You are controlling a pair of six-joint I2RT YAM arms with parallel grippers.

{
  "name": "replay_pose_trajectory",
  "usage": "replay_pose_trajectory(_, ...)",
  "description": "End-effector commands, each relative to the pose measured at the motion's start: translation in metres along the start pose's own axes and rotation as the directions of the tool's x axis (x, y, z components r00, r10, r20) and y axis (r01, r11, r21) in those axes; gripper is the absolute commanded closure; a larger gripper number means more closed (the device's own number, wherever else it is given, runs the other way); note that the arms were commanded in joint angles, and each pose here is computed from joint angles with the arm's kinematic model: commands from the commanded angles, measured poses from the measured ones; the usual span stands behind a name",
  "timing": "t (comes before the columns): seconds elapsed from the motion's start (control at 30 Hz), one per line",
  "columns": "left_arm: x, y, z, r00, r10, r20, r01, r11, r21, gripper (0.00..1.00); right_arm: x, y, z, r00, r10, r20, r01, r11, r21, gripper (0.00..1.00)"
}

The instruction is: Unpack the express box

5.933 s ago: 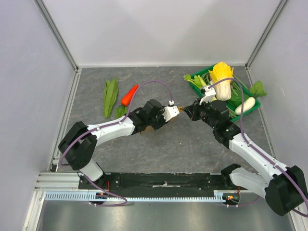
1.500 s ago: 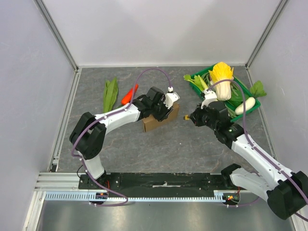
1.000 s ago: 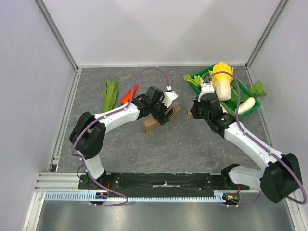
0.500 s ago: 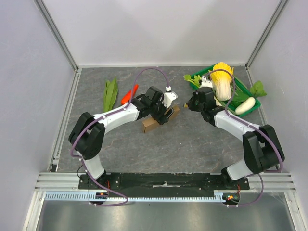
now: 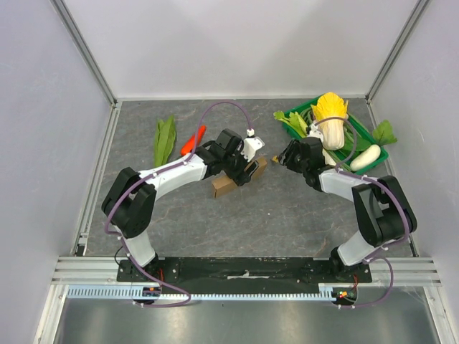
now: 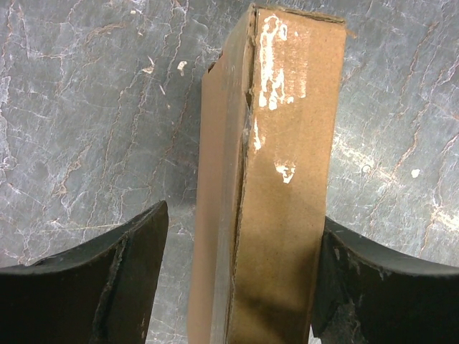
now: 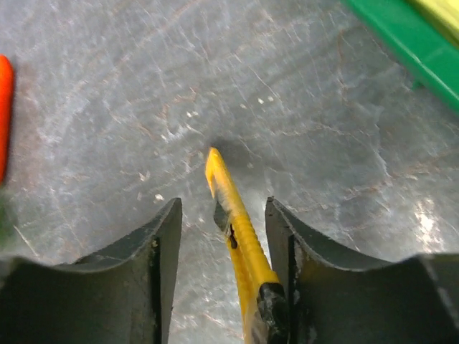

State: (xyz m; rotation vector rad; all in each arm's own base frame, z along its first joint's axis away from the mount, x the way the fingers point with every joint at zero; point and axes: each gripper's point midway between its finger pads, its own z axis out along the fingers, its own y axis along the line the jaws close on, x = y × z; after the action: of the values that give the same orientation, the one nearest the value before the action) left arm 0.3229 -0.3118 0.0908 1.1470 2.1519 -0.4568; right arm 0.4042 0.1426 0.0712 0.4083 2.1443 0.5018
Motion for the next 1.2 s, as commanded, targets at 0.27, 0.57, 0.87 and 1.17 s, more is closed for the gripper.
replay_pose_trajectory(0.27,0.020,-0.004,-0.012,0.997,-0.036,-0.069,0.037,0.999,0.010,0.22,-0.026,-0.028,-0.083,0.992,-0.121,0.022,0.115,0.975,0.188,0.10)
replay_pose_trajectory(0.57,0.024,-0.019,-0.022,0.999,-0.012,-0.050,0.016,0.997,0.077,0.20,-0.039,0.017,-0.095,0.973,-0.229,-0.009,0.229,0.973,-0.010,0.04)
replay_pose_trajectory(0.87,-0.030,-0.058,-0.083,0.979,-0.043,0.201,-0.006,0.971,0.238,0.08,-0.040,0.040,-0.084,0.971,-0.238,-0.028,0.234,0.966,-0.111,0.02)
replay_pose_trajectory(1.17,-0.008,-0.019,-0.101,0.947,-0.240,0.213,0.253,0.967,-0.034,0.15,-0.022,0.057,-0.069,0.958,-0.275,-0.080,0.258,0.949,-0.179,0.06)
